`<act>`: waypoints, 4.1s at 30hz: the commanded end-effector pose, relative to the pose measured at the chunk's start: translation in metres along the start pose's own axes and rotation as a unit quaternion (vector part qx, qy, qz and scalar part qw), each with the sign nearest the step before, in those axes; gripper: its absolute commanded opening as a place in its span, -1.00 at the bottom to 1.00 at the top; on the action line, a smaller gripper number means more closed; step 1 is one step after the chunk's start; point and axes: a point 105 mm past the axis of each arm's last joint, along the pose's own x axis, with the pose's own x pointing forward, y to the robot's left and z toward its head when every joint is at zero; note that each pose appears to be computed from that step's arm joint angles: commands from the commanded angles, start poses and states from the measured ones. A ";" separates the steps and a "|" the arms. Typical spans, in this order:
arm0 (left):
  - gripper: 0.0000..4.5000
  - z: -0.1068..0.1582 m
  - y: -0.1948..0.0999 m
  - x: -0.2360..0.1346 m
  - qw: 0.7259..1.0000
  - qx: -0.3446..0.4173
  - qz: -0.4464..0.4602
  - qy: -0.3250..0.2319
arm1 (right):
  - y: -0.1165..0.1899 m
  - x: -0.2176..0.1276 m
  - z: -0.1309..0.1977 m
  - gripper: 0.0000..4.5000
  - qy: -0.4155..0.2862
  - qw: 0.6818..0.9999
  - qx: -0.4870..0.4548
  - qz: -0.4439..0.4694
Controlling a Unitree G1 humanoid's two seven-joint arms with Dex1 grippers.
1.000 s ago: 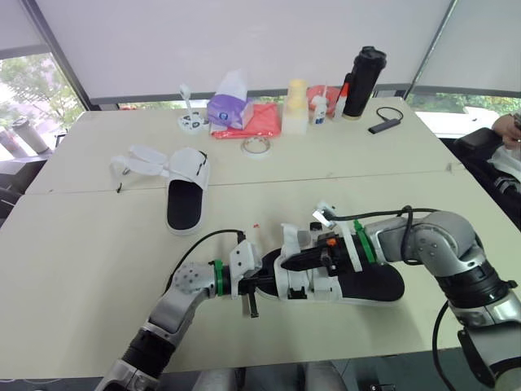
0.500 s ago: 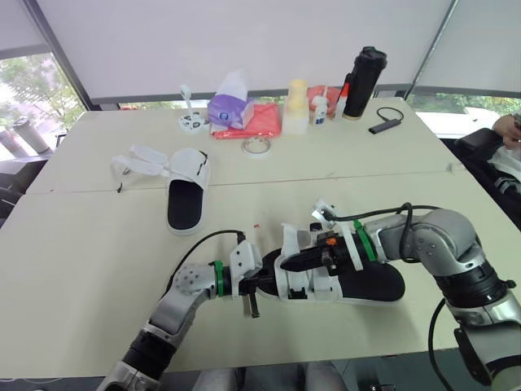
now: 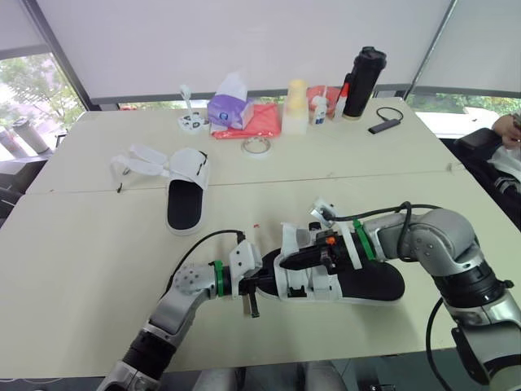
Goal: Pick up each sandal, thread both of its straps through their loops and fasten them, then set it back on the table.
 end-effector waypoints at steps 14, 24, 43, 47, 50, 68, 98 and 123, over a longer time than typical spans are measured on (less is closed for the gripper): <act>-1.00 -0.007 -0.002 0.004 1.000 -0.007 -0.005 0.011 | 0.007 -0.003 0.012 -0.99 -0.013 0.999 -0.032 0.008; -1.00 -0.006 -0.002 0.005 1.000 -0.005 -0.005 0.010 | 0.008 -0.003 0.013 -0.99 -0.013 0.999 -0.034 0.008; -1.00 -0.005 -0.001 0.006 1.000 -0.008 -0.002 0.006 | 0.027 0.007 -0.005 -0.99 0.014 0.990 -0.139 -0.027; -1.00 -0.005 -0.001 0.006 1.000 -0.007 -0.003 0.005 | 0.009 0.009 -0.008 -0.99 0.015 0.986 -0.150 -0.077; -1.00 -0.005 -0.001 0.006 1.000 -0.007 -0.003 0.005 | 0.006 0.008 -0.013 -0.99 0.026 0.984 -0.154 -0.080; -1.00 -0.005 -0.001 0.007 1.000 -0.005 -0.004 0.005 | 0.030 0.000 -0.037 -0.99 0.090 0.974 -0.205 -0.033; -1.00 -0.006 -0.001 0.007 1.000 -0.004 -0.005 0.006 | 0.044 -0.043 -0.023 0.98 0.092 0.973 -0.208 -0.044; -1.00 -0.005 0.000 0.009 1.000 -0.006 -0.008 0.006 | 0.041 -0.037 -0.097 0.98 0.040 0.996 -0.005 -0.077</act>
